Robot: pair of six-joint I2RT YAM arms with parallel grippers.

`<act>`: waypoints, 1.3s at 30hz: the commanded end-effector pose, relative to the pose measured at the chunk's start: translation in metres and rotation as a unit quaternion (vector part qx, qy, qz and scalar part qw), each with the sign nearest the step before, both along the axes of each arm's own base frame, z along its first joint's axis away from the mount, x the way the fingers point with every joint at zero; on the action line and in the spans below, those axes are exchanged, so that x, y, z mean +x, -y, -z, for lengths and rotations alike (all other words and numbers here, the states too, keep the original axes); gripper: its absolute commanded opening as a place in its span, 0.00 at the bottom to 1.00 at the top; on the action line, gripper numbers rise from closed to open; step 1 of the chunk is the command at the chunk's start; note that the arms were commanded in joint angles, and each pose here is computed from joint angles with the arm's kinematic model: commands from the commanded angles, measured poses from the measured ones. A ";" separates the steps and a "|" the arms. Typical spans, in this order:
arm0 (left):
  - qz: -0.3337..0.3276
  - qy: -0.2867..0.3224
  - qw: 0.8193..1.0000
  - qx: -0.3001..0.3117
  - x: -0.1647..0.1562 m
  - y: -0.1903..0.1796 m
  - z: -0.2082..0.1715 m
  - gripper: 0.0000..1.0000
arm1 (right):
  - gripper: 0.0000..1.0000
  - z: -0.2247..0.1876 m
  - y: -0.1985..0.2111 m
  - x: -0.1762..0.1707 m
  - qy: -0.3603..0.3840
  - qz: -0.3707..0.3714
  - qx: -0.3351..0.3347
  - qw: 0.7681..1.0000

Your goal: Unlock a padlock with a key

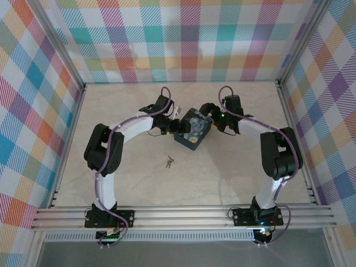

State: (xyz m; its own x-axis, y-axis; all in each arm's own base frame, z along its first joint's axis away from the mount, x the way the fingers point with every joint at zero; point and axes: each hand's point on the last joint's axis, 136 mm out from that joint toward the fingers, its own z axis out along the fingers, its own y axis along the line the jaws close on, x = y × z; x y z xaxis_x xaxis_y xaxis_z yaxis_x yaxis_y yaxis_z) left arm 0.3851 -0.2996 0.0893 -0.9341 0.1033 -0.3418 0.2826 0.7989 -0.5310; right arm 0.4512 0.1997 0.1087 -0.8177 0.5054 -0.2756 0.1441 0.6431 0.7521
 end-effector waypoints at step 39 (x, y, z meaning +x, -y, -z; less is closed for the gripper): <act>-0.047 0.170 0.984 0.003 0.078 -0.008 -0.091 0.92 | 1.00 -0.032 0.027 -0.101 0.008 -0.035 -0.001 0.999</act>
